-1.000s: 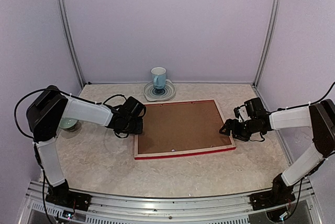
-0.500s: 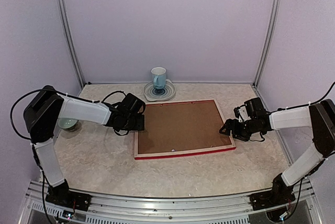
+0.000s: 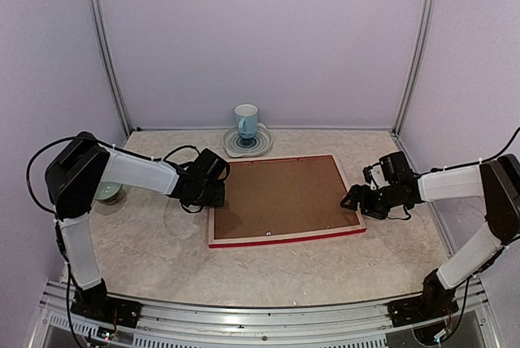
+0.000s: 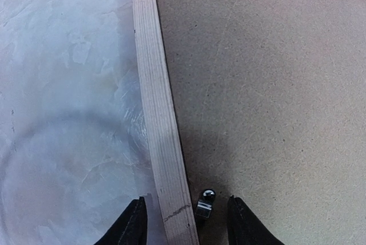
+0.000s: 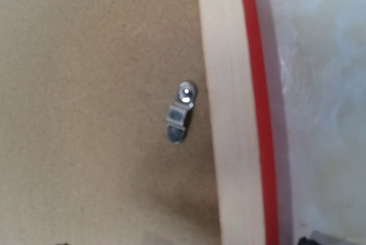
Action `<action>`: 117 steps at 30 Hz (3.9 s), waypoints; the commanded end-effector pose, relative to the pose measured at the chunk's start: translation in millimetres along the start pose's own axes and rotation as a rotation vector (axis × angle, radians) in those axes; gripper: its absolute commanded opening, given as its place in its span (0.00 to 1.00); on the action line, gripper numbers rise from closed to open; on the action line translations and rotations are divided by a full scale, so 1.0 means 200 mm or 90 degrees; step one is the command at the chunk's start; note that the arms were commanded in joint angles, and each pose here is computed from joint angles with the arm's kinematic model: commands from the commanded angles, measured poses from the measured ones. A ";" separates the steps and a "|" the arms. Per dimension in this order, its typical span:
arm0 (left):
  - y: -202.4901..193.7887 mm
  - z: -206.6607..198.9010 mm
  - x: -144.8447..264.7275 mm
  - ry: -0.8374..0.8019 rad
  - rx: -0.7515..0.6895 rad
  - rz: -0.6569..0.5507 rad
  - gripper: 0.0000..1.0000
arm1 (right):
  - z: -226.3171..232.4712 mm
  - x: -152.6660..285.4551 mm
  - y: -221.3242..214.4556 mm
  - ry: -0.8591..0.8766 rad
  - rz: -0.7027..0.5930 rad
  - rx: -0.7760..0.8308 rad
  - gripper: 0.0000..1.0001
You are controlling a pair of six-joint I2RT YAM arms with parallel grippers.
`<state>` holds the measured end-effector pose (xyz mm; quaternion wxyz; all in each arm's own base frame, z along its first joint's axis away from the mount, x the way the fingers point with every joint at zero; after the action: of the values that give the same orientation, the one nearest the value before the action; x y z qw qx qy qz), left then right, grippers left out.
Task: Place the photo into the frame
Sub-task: Press the fastener onto the backboard.
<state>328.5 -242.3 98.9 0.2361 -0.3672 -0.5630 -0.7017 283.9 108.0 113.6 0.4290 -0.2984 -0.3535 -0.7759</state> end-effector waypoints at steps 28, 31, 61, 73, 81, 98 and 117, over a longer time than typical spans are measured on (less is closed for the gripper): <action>0.01 0.01 0.08 0.001 0.000 -0.012 0.41 | 0.02 0.04 0.03 -0.032 -0.024 0.026 0.87; 0.04 0.01 0.13 -0.003 0.002 -0.026 0.51 | 0.05 0.07 0.07 -0.049 -0.039 0.045 0.87; -0.11 -0.04 0.24 -0.035 -0.017 -0.019 0.63 | 0.06 -0.08 0.25 -0.158 -0.042 0.097 0.74; -0.13 -0.06 0.21 -0.038 -0.022 -0.011 0.63 | 0.07 -0.13 0.25 -0.181 -0.037 0.108 0.68; -0.13 -0.06 0.21 -0.040 -0.024 -0.011 0.63 | 0.09 -0.17 0.23 -0.195 -0.028 0.123 0.67; -0.13 -0.07 0.21 -0.040 -0.028 -0.008 0.63 | 0.10 -0.22 0.18 -0.251 -0.017 0.158 0.50; -0.12 -0.07 0.20 -0.038 -0.030 -0.008 0.63 | 0.09 -0.19 0.18 -0.273 -0.029 0.175 0.41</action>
<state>279.7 -241.6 110.4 0.2146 -0.3912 -0.5497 -0.7063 340.6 131.5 110.9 0.3738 -0.3620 -0.5257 -0.6730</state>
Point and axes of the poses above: each gripper's point midway between its finger pads, its own x axis back along the fingers, its own z axis along the line the jaws close on, y = z × x, the point moved 9 cm from there along x, back along the fingers, and after that the axes turned 13 degrees about -x, right-handed, at the moved point
